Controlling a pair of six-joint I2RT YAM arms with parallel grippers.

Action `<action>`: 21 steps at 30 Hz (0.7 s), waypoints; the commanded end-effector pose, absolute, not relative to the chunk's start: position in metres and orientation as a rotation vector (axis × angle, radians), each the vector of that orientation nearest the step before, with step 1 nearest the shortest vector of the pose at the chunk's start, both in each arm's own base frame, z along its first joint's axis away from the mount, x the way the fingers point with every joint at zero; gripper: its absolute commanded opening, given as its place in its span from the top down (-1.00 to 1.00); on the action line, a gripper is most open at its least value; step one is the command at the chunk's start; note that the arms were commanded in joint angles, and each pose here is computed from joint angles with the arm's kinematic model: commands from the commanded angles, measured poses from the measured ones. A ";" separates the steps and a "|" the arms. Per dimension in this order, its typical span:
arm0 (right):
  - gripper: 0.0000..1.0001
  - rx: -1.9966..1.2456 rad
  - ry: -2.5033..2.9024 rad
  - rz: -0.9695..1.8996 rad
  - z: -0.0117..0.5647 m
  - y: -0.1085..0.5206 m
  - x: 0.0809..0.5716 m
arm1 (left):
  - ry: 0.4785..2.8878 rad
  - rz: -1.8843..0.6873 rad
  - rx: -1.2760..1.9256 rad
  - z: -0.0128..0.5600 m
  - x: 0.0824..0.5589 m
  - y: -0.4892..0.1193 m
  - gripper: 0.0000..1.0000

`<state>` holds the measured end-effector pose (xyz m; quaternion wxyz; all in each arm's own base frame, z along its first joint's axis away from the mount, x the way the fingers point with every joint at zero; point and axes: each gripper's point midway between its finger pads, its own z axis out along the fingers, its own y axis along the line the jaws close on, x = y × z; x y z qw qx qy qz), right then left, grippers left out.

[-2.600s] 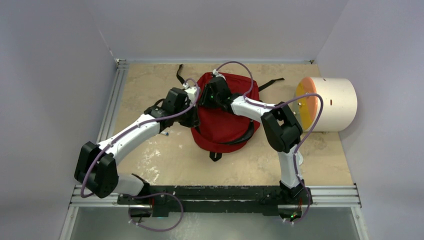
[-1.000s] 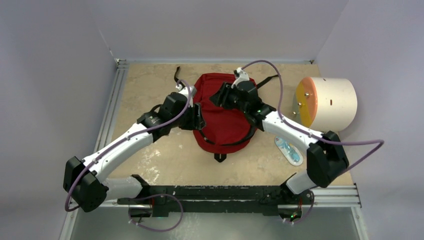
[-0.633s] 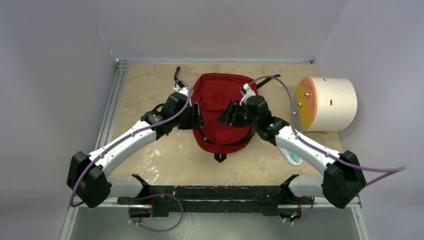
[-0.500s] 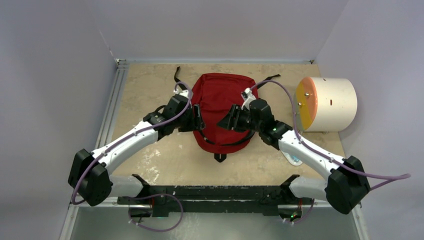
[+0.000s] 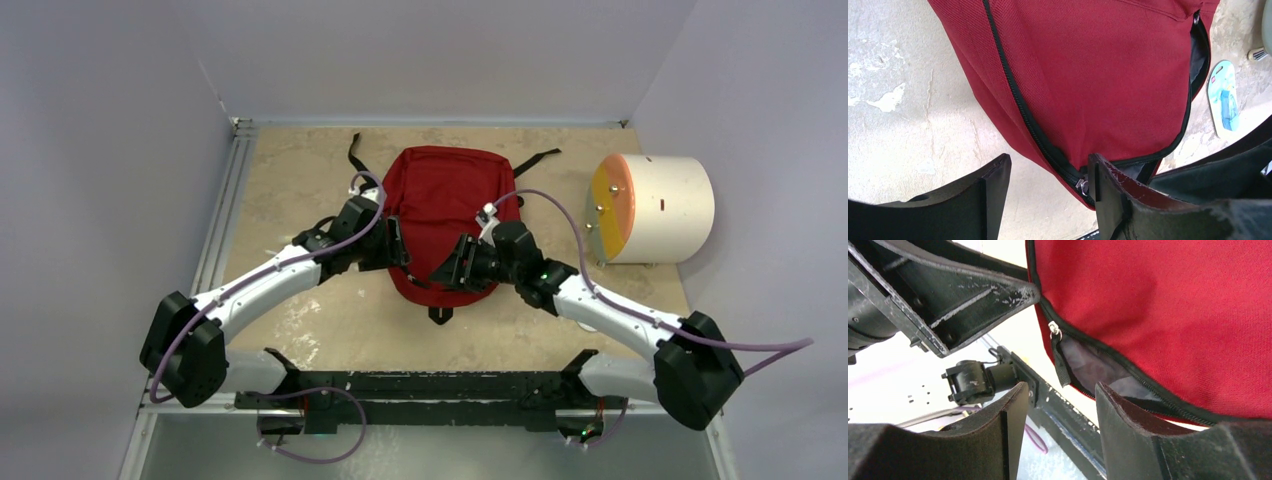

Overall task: Pack the student bag
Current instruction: Zip the student bag at the center of the board.

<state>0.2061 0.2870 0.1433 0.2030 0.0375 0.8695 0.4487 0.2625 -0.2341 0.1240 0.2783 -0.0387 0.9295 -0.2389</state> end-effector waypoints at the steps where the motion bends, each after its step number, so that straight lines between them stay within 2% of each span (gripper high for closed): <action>1: -0.08 0.212 2.338 1.409 0.168 0.301 0.201 | 2.450 -0.690 -0.116 0.131 0.269 -0.239 -0.13; 11: -0.05 0.395 2.302 1.498 0.173 0.308 0.199 | 2.451 -0.703 -0.116 0.131 0.267 -0.240 -0.11; 21: -0.04 0.488 2.300 1.448 0.164 0.306 0.204 | 2.455 -0.709 -0.111 0.130 0.266 -0.240 -0.10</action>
